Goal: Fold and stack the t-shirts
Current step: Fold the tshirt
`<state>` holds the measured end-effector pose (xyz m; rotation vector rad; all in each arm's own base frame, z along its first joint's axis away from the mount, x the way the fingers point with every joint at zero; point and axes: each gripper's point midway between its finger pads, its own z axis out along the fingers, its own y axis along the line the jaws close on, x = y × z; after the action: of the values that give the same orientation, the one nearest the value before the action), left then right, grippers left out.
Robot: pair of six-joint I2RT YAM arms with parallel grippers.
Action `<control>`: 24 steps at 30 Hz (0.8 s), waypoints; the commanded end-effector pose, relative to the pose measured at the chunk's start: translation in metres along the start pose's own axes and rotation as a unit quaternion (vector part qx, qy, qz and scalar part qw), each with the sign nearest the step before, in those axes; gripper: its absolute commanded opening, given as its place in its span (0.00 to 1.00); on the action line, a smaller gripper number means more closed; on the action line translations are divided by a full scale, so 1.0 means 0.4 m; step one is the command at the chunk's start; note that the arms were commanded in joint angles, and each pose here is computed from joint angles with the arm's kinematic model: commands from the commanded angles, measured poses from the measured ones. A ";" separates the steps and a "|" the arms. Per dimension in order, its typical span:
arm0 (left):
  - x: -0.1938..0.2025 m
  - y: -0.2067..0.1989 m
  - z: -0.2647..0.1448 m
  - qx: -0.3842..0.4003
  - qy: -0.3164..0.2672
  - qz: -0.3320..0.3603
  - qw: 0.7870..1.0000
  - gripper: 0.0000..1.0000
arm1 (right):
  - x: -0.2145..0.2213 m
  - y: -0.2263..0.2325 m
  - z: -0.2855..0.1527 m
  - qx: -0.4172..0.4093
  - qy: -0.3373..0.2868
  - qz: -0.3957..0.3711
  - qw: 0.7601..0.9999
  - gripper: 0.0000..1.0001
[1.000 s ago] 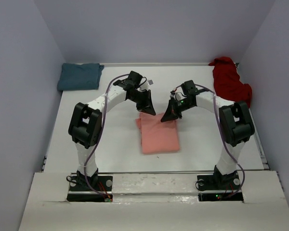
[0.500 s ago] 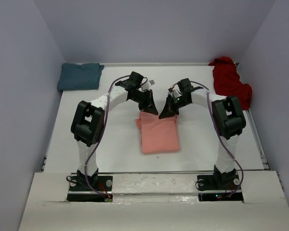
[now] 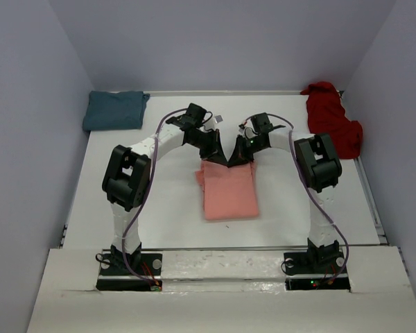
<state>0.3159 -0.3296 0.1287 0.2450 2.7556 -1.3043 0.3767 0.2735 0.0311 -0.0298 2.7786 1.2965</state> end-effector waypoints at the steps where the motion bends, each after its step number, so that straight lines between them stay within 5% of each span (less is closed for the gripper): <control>1: 0.000 -0.041 -0.035 0.017 -0.013 0.013 1.000 0.00 | -0.108 0.030 -0.013 0.004 -0.068 -0.084 0.994 0.00; 8: 0.002 -0.045 -0.039 0.017 -0.015 0.016 1.000 0.00 | -0.193 0.180 -0.143 -0.041 -0.147 -0.134 0.979 0.00; 14: 0.008 -0.038 -0.035 0.016 -0.011 0.017 1.000 0.00 | -0.148 0.259 -0.223 -0.071 -0.147 -0.127 0.978 0.00; 24: 0.023 -0.011 -0.019 0.013 0.006 0.020 1.000 0.00 | 0.055 0.140 -0.212 -0.040 -0.069 -0.067 0.995 0.00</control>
<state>0.3139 -0.3274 0.1214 0.2577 2.7606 -1.2917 0.3711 0.2519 0.1424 -0.1302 2.4881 1.2910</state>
